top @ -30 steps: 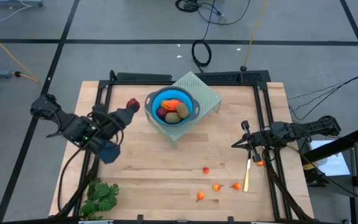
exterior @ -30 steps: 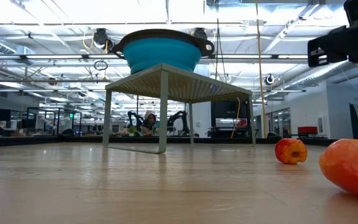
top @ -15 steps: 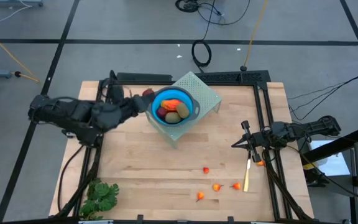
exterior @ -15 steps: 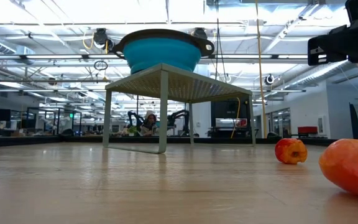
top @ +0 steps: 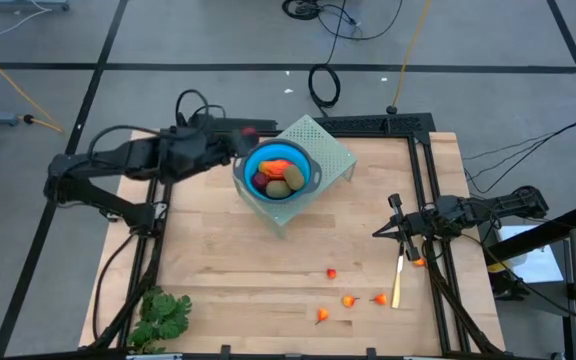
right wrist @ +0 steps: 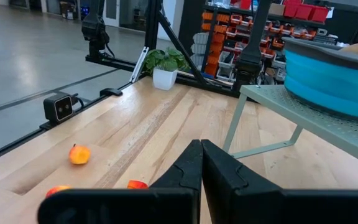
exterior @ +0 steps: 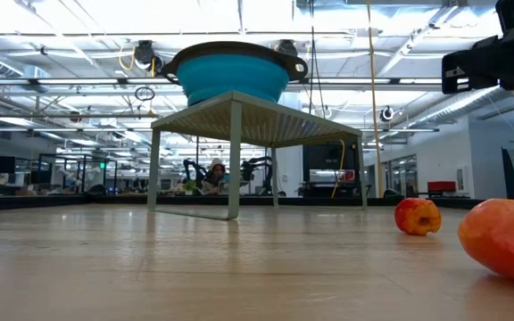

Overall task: Pick & Place Fruit
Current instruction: Put the pomegranate into the collapsible colander on the shelf

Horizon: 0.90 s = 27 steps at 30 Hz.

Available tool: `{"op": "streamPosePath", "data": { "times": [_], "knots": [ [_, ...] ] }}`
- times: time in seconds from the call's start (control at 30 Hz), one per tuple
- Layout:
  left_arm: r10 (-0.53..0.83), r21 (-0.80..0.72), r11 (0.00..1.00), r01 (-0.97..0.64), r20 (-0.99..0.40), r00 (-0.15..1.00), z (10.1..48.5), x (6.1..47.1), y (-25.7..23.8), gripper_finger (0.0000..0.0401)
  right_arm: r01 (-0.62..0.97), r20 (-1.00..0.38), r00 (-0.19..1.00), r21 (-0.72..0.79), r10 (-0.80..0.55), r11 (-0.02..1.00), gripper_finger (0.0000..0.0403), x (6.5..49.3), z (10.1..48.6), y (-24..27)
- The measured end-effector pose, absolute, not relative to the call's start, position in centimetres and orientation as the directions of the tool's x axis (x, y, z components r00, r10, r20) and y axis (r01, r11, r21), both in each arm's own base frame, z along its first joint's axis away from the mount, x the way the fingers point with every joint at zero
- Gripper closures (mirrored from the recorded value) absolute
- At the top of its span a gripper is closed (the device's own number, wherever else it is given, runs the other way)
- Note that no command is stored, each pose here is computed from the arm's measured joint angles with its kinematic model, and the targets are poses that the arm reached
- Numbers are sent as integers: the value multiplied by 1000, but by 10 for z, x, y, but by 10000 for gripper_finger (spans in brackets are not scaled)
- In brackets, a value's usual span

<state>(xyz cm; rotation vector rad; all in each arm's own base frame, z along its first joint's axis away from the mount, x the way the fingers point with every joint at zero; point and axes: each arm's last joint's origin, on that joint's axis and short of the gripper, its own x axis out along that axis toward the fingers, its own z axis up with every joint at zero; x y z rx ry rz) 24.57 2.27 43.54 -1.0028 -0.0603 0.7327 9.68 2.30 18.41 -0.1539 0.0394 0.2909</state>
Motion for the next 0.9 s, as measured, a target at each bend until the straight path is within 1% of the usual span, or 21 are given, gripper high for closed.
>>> {"op": "streamPosePath", "data": {
  "times": [0.27, 0.57, 0.73, 0.9],
  "knots": [
    [594, -714, 385, -585, -294, 749, 433, 246, 41, 201, -289, -61, 957, -145, 283, 946, 403, 97, 184, 23],
    [603, -579, 475, -663, -335, 724, 423, 259, 46, 201, -289, -61, 957, -145, 283, 946, 403, 97, 184, 23],
    [599, -523, 508, -684, -356, 717, 416, 268, 47, 201, -288, -58, 957, -145, 283, 946, 403, 97, 184, 23],
    [595, -491, 543, -681, -347, 725, 416, 271, 47, 201, -288, -54, 958, -146, 283, 946, 403, 97, 185, 23]
  ]
}}
